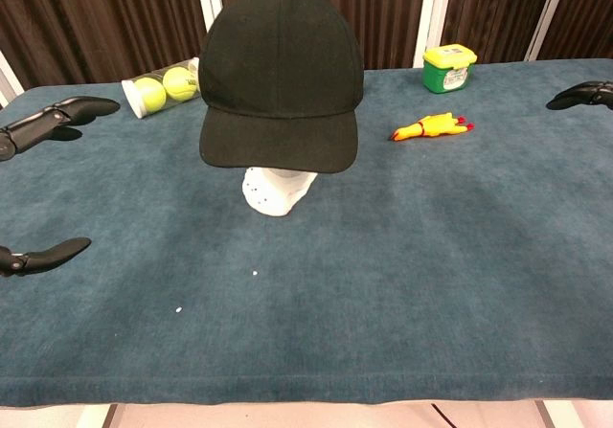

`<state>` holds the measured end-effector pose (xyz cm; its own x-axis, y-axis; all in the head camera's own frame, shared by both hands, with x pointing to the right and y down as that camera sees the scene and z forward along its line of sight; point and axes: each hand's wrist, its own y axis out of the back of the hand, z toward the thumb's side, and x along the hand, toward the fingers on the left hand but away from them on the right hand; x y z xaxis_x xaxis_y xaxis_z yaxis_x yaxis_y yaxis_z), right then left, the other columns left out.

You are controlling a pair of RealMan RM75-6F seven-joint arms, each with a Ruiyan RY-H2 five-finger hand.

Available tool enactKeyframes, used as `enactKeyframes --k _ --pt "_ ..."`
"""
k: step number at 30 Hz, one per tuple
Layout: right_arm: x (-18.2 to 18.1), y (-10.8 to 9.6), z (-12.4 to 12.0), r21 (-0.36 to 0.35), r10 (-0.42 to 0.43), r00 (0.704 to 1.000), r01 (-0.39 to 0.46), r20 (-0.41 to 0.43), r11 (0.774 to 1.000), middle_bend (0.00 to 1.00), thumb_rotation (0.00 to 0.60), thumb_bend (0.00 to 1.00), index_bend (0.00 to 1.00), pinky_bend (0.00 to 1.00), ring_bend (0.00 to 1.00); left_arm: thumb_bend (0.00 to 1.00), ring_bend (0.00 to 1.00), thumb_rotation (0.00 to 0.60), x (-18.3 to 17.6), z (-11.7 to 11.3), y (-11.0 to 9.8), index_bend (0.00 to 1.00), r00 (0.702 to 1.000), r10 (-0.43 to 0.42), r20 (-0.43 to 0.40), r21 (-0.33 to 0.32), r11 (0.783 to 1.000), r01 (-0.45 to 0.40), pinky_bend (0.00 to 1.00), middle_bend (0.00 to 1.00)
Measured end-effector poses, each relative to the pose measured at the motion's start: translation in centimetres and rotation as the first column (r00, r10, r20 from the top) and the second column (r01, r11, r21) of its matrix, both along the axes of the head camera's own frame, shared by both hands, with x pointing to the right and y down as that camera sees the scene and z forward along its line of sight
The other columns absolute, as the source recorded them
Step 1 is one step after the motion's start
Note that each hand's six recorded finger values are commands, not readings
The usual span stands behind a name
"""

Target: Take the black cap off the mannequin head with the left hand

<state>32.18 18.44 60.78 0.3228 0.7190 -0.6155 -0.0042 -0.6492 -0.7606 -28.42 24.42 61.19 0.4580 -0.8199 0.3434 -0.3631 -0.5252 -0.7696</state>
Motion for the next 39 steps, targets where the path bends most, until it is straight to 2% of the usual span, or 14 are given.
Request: enactKeyframes --k 4,9,16,19,23,28,31,33,35,39 --pt "0.2 0.2 -0.1 0.004 0.000 1.000 0.000 -0.005 1.000 0.00 0.600 0.12 0.00 0.00 0.00 0.32 0.01 0.600 0.2 0.0 0.2 0.00 1.000 -0.006 -0.025 -0.021 1.000 0.006 0.13 0.01" --pt "1.5 0.8 -0.7 0.015 0.021 1.000 -0.021 -0.021 1.000 0.00 0.600 0.12 0.00 0.00 0.00 0.32 0.11 0.600 1.9 -0.2 1.1 0.05 0.998 0.018 -0.068 0.009 1.000 -0.018 0.25 0.09" --pt "3.9 0.8 -0.5 -0.012 0.073 0.997 -0.074 -0.037 0.997 0.00 0.600 0.12 0.00 0.00 0.00 0.32 0.17 0.600 7.1 0.9 2.3 0.10 0.995 0.078 -0.068 0.053 0.996 -0.074 0.28 0.14" --pt "5.2 0.8 -0.2 -0.025 0.099 0.994 -0.100 -0.040 0.995 0.00 0.600 0.12 0.00 0.00 0.00 0.32 0.19 0.600 9.0 1.4 2.1 0.12 0.994 0.103 -0.027 0.086 0.991 -0.100 0.28 0.14" --pt "6.9 0.9 0.1 -0.052 0.128 0.991 -0.130 -0.049 0.990 0.00 0.600 0.12 0.00 0.00 0.00 0.32 0.19 0.600 11.4 1.9 0.7 0.13 0.994 0.102 0.039 0.178 0.978 -0.107 0.28 0.14" --pt "8.3 1.0 0.2 -0.080 0.149 0.987 -0.153 -0.053 0.985 0.00 0.600 0.12 0.00 0.00 0.00 0.32 0.22 0.600 11.6 2.2 -1.0 0.17 0.993 0.057 0.100 0.283 0.956 -0.083 0.29 0.17" --pt "8.9 1.1 0.3 -0.098 0.158 0.986 -0.162 -0.050 0.982 0.00 0.600 0.12 0.00 0.00 0.00 0.32 0.31 0.600 11.7 2.4 -1.8 0.21 0.993 0.037 0.114 0.323 0.944 -0.073 0.33 0.24" --pt "9.1 1.2 0.3 -0.107 0.160 0.986 -0.164 -0.047 0.981 0.00 0.600 0.12 0.00 0.00 0.00 0.32 0.42 0.600 11.9 2.6 -2.1 0.25 0.992 0.034 0.120 0.344 0.936 -0.074 0.36 0.33" --pt "9.3 1.2 0.2 -0.112 0.163 0.986 -0.167 -0.043 0.979 0.00 0.600 0.12 0.00 0.00 0.00 0.32 0.49 0.600 12.2 2.9 -2.2 0.28 0.991 0.036 0.128 0.362 0.929 -0.080 0.38 0.39" --pt "9.6 1.0 -0.1 -0.113 0.172 0.985 -0.175 -0.036 0.978 0.00 0.600 0.12 0.00 0.00 0.00 0.32 0.54 0.600 13.2 3.2 -2.3 0.30 0.990 0.047 0.135 0.392 0.915 -0.097 0.39 0.44"
